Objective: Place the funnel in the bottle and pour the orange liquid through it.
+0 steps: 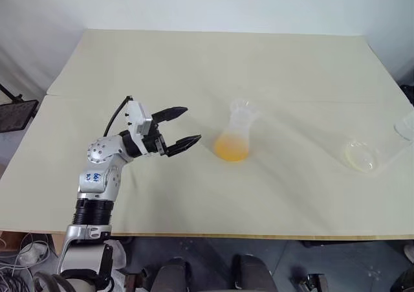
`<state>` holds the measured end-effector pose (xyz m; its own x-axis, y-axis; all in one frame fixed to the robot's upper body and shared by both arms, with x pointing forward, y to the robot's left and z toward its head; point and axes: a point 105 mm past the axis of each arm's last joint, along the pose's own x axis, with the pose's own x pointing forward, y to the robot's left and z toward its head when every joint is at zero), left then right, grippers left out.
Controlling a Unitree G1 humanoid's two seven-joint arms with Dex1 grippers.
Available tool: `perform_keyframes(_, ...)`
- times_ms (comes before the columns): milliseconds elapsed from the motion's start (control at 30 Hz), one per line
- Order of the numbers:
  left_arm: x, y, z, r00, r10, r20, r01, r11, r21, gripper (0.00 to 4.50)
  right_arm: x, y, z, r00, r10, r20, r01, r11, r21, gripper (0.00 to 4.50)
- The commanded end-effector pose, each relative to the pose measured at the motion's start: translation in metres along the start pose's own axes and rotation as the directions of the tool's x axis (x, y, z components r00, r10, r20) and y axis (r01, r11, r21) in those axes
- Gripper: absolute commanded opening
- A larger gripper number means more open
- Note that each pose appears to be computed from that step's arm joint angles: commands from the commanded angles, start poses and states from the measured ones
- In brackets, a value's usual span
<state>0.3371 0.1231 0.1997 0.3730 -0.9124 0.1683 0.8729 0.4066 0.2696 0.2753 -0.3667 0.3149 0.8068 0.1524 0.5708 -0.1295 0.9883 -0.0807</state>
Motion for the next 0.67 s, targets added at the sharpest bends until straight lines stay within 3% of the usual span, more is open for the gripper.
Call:
perform_keyframes(33, -0.002, 0.004, 0.016, 1.000, -0.014, 0.012, 0.014, 0.999, 0.046, 4.50, 0.019, 0.033, 0.035, 0.981, 0.182, 0.073, -0.176, 0.981, -0.086, 4.49)
perform_keyframes(167, -0.023, 0.011, 0.009, 0.995, 0.017, -0.102, -0.010, 0.997, 0.072, 4.50, 0.020, 0.108, 0.006, 0.865, 0.499, -0.043, -0.500, 0.866, 0.003, 4.49)
perform_keyframes(333, -0.045, 0.004, -0.011, 0.971, 0.015, -0.238, 0.008, 0.995, 0.099, 4.50, -0.013, 0.148, -0.027, 0.736, 0.669, -0.099, -0.652, 0.741, 0.160, 4.49)
perform_keyframes(467, -0.058, -0.007, -0.019, 0.962, 0.027, -0.271, 0.012, 0.990, 0.141, 4.50, -0.064, 0.165, -0.070, 0.501, 0.814, -0.293, -0.812, 0.559, 0.167, 4.49)
perform_keyframes(567, -0.060, -0.011, -0.020, 0.963, 0.040, -0.267, 0.004, 0.987, 0.160, 4.50, -0.083, 0.160, -0.087, 0.457, 0.819, -0.348, -0.832, 0.531, 0.159, 4.49)
perform_keyframes(667, -0.058, -0.014, -0.020, 0.967, 0.045, -0.251, -0.005, 0.987, 0.158, 4.50, -0.094, 0.149, -0.103, 0.474, 0.793, -0.382, -0.799, 0.570, 0.192, 4.49)
